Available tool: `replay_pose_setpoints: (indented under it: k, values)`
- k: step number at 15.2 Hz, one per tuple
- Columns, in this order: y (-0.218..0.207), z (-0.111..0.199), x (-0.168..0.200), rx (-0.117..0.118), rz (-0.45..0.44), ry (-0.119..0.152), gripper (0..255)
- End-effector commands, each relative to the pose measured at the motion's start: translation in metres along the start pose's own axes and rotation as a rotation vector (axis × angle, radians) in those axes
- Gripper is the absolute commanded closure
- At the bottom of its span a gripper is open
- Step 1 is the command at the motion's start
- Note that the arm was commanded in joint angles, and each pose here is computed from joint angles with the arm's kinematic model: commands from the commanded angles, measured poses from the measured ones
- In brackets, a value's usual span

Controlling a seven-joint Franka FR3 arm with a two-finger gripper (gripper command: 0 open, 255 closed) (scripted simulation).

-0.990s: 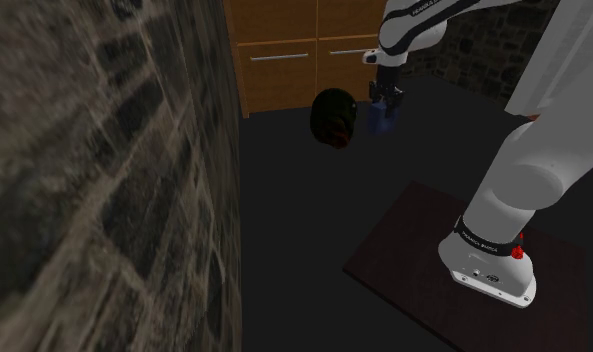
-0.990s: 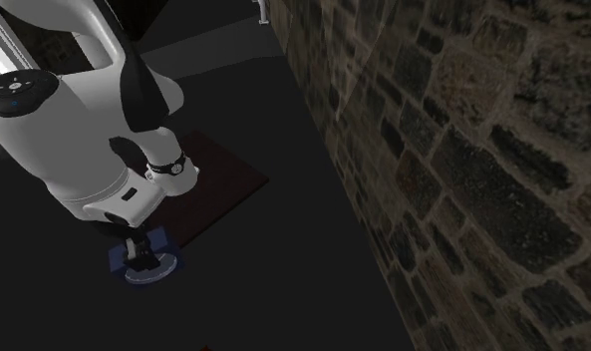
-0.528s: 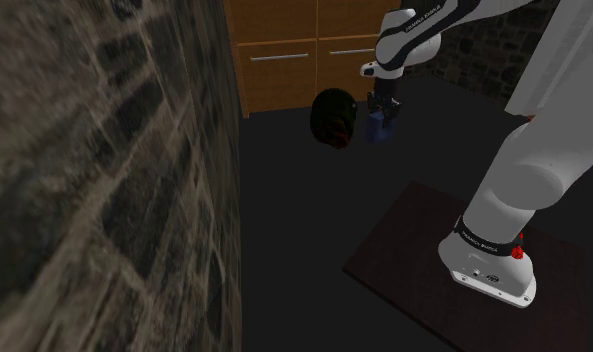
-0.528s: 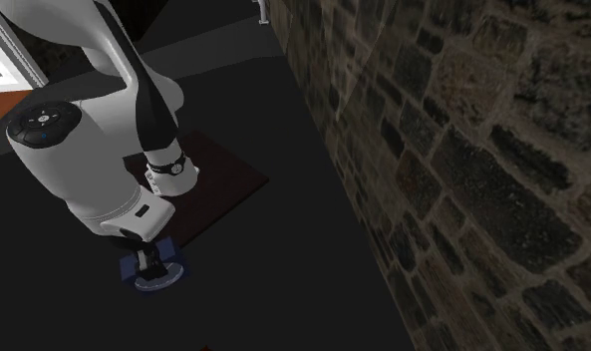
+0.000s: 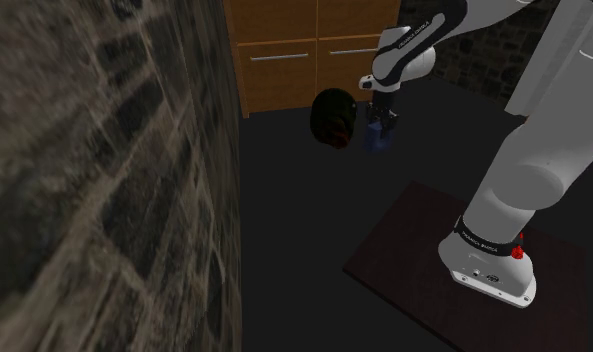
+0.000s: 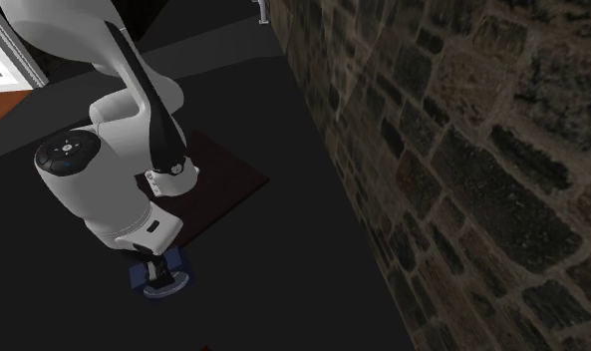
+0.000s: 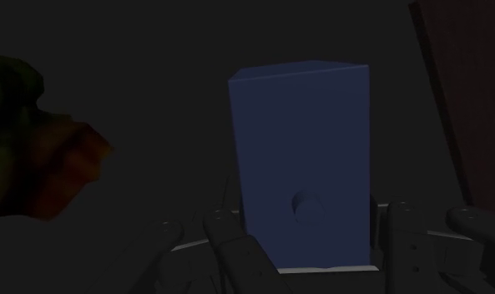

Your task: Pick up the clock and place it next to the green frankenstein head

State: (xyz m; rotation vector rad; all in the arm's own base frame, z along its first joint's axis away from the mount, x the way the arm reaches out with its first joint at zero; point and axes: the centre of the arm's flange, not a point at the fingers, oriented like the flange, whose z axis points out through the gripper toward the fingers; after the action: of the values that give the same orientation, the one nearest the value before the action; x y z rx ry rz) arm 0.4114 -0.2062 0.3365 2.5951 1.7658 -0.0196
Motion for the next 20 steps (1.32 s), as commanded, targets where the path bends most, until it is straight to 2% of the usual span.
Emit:
replay_pose_setpoints:
  k: [1,20]
  values:
    - [0.0,0.01,0.0,-0.001,0.0,0.0,255]
    - [0.0,0.114,0.002,-0.001,0.0,0.0,255]
